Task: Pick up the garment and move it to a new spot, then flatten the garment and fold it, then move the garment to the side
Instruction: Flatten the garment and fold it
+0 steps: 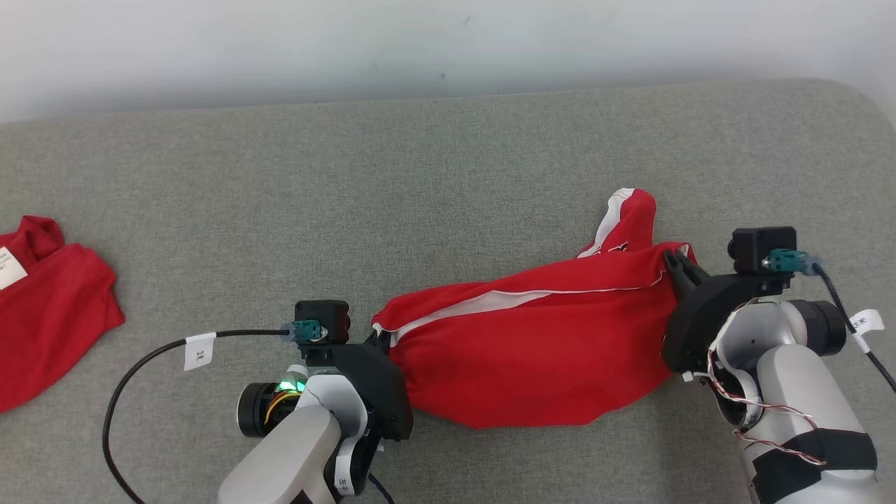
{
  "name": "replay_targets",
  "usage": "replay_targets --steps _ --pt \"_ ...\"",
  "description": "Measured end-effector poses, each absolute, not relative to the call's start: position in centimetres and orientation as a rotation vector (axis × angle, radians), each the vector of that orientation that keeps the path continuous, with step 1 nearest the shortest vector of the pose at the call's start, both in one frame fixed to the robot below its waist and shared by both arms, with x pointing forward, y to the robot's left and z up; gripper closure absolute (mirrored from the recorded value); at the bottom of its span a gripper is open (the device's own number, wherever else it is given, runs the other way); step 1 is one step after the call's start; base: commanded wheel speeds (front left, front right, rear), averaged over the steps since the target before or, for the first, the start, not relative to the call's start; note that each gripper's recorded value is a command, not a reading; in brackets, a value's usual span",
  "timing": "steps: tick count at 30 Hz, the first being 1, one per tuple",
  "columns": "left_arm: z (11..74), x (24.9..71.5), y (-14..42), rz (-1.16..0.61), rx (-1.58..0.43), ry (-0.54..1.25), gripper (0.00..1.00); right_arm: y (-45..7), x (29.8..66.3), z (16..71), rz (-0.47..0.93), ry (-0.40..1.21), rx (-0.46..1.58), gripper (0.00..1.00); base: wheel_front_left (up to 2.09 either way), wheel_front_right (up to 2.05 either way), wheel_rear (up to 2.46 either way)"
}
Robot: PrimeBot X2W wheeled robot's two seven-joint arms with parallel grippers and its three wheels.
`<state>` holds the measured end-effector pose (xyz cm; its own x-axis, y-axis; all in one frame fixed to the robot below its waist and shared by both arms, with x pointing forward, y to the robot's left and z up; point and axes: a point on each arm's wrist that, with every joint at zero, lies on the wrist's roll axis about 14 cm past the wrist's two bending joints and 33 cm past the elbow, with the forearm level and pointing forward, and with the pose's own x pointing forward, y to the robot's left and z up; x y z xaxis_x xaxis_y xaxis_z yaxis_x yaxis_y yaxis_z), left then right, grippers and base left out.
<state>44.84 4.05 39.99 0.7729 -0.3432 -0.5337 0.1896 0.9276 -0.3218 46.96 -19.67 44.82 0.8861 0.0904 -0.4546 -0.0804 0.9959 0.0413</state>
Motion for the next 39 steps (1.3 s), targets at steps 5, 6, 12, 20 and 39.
replay_targets --steps 5,6,12,20,39 --pt "40.6 44.7 4.3 -0.289 -0.256 0.606 1.00 -18.3 46.9 48.1 0.128 0.392 0.162 1.00 0.00 0.00 0.00" --pt "40.6 44.6 4.3 -0.288 -0.256 0.603 1.00 -18.2 46.4 48.4 0.135 0.395 0.191 1.00 0.00 0.00 0.00" --pt "41.6 43.9 4.6 -0.295 -0.250 0.571 1.00 -18.4 40.9 49.6 0.176 0.478 0.383 1.00 0.00 0.00 0.00" --pt "41.9 43.6 4.6 -0.310 -0.243 0.563 1.00 -23.5 42.4 53.3 0.015 0.340 0.465 1.00 0.00 0.00 0.00" --pt "41.7 43.7 4.7 -0.310 -0.235 0.573 1.00 -20.9 49.5 46.8 0.004 0.510 0.109 0.00 0.00 0.00 0.00"
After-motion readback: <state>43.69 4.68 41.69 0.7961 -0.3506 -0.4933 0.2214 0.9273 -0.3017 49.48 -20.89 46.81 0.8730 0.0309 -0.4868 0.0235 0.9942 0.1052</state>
